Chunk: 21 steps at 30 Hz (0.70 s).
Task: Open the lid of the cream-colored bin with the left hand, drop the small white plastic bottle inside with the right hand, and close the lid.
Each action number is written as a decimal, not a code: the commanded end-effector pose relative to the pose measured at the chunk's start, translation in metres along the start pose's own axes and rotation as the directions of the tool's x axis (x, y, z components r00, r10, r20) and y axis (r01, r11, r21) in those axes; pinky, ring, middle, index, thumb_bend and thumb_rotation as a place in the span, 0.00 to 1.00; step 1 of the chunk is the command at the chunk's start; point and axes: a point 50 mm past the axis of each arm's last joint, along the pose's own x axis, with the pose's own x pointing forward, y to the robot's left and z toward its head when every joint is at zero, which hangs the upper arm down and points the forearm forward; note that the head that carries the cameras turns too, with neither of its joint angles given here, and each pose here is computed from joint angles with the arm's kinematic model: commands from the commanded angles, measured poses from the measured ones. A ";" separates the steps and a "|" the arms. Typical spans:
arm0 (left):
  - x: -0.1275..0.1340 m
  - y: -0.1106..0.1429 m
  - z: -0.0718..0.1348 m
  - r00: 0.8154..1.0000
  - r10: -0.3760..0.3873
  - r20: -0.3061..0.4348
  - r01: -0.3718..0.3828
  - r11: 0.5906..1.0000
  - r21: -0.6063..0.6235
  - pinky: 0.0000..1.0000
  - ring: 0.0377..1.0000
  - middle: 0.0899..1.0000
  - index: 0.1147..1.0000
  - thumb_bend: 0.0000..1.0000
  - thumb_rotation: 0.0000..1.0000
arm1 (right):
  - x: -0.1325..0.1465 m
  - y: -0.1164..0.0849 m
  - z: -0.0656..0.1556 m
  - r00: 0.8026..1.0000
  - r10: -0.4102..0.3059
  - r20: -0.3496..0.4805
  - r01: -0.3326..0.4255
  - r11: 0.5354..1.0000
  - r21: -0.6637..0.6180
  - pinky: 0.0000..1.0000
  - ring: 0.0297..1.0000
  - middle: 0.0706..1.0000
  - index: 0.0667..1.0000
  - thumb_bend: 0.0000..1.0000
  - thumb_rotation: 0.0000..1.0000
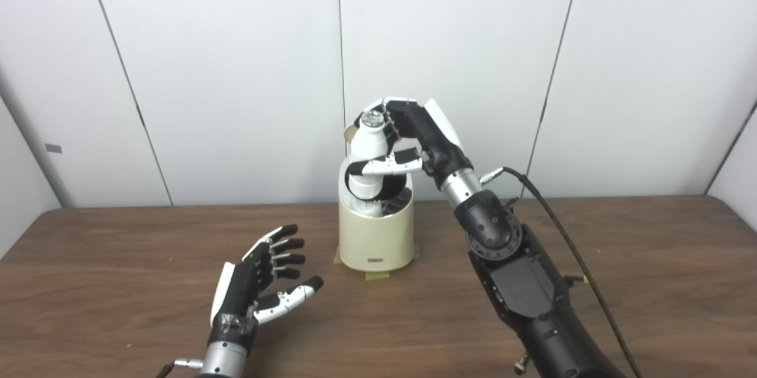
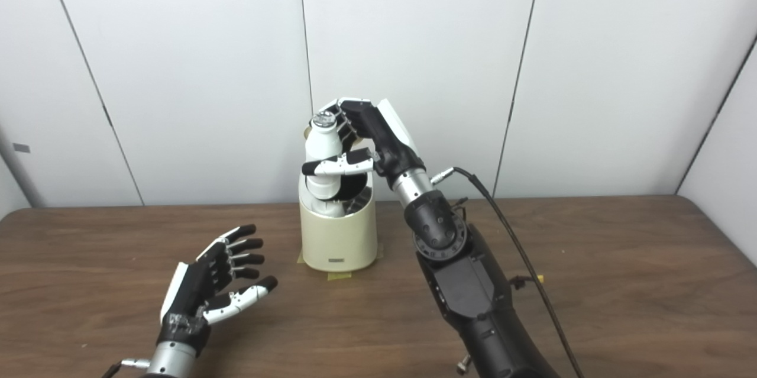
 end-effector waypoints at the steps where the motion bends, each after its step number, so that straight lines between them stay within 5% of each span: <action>1: 0.011 -0.001 0.022 0.996 0.011 0.087 -0.011 1.000 -0.003 0.63 0.68 0.74 0.81 0.69 0.00 | 0.024 -0.013 0.030 0.992 -0.036 0.120 0.039 0.999 -0.028 0.32 0.37 0.44 0.49 0.51 0.00; 21: 0.009 -0.004 0.025 0.995 0.006 0.095 -0.007 1.000 0.006 0.64 0.68 0.74 0.80 0.69 0.00 | 0.027 -0.028 0.010 0.970 0.005 0.243 0.040 0.983 -0.178 0.32 0.38 0.46 0.51 0.49 0.00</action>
